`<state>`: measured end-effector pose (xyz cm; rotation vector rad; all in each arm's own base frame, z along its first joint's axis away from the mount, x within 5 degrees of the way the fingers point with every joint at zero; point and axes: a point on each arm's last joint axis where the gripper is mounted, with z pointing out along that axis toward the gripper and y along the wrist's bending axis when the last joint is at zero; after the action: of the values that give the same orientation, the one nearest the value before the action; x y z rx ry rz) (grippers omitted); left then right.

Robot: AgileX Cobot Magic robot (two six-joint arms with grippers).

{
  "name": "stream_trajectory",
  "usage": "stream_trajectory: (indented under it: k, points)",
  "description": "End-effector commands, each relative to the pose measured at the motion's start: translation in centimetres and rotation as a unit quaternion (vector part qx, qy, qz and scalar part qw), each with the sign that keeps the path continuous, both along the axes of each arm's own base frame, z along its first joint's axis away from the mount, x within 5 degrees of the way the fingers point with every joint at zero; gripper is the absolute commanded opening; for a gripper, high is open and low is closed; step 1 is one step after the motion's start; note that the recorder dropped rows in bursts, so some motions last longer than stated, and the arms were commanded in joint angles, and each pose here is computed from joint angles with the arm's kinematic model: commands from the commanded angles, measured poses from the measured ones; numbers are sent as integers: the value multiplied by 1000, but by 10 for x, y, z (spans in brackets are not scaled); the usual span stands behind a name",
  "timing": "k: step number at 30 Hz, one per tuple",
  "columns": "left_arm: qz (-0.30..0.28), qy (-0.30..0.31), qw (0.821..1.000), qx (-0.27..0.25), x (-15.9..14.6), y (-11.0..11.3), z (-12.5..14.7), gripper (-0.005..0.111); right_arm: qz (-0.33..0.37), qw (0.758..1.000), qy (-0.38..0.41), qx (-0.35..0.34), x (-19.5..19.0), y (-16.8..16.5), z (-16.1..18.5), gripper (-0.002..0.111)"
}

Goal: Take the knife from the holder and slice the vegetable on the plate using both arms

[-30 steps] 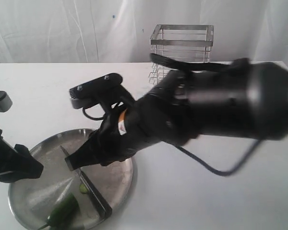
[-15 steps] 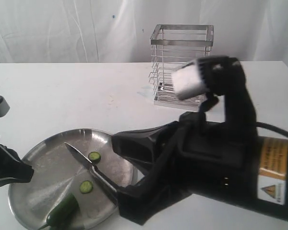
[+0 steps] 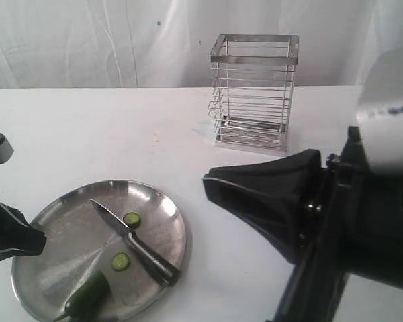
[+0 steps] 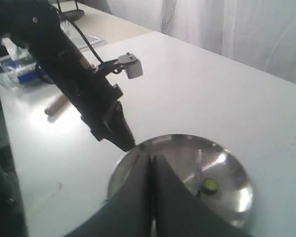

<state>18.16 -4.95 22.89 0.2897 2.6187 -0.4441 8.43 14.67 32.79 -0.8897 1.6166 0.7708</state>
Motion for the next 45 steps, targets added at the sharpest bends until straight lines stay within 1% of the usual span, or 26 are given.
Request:
stream_trajectory:
  k: [1,2,3,4,5,6,9,10,12,13,17,31,33,37,38,39,40,41,43,44,45]
  points:
    - [2,4,1000,-7,-2,-1,0,22,-62,997,-50,-25,5,-33,-12,0]
    - [2,4,1000,-7,-2,-1,0,22,-104,993,-54,-25,5,-51,-24,0]
    - [2,4,1000,-7,-2,-1,0,22,-126,990,-60,-28,4,-61,-31,0]
    - [2,4,1000,-7,-2,-1,0,22,-164,983,-77,-40,-1,-79,-49,0]
    - [3,4,1000,-7,-2,-1,0,22,-182,979,-79,-42,-5,-87,-59,0]
    - [3,4,1000,-7,-2,-1,0,22,-213,973,-81,-42,-11,-99,-78,0]
    - [3,4,1000,-7,-2,-1,0,22,-267,960,-86,-22,-26,-117,-118,0]
    - [3,4,1000,-7,-2,-1,0,22,-279,957,-83,-8,-28,-119,-125,0]
    - [3,4,1000,-7,-2,-1,0,22,-309,948,-68,39,-32,-125,-128,0]
    - [3,4,1000,-7,-2,-1,0,22,-325,945,-33,22,-32,-127,-134,0]
    - [6,-2,1000,-6,-1,0,0,22,-334,943,-9,1,-33,-128,-140,0]
    - [17,-29,999,-4,2,1,4,22,-334,942,-8,-2,-33,-129,-140,0]
    - [16,-44,999,-6,-1,1,9,22,-334,942,-8,-2,-33,-129,-140,0]
    - [10,-107,994,-11,-12,-1,25,22,-333,943,-8,-2,-33,-129,-140,0]
    - [11,-136,991,-2,-14,0,28,22,-338,941,-8,-2,-33,-129,-140,0]
    - [5,-183,983,18,-18,1,32,22,-349,937,-8,-2,-32,-130,-140,0]
    - [1,-235,971,36,-23,3,36,22,-367,930,-8,-2,-32,-132,-140,0]
    - [-4,-275,960,50,-29,5,36,22,-388,922,-8,-2,-31,-135,-140,0]
    - [-11,-383,921,67,-45,8,39,22,-424,905,-8,-2,-30,-139,-140,0]
    - [-6,-427,902,63,-55,10,38,22,-442,897,-8,-3,-30,-141,-140,0]
    - [2,-455,888,57,-63,13,35,22,-455,890,-8,-3,-30,-143,-140,0]
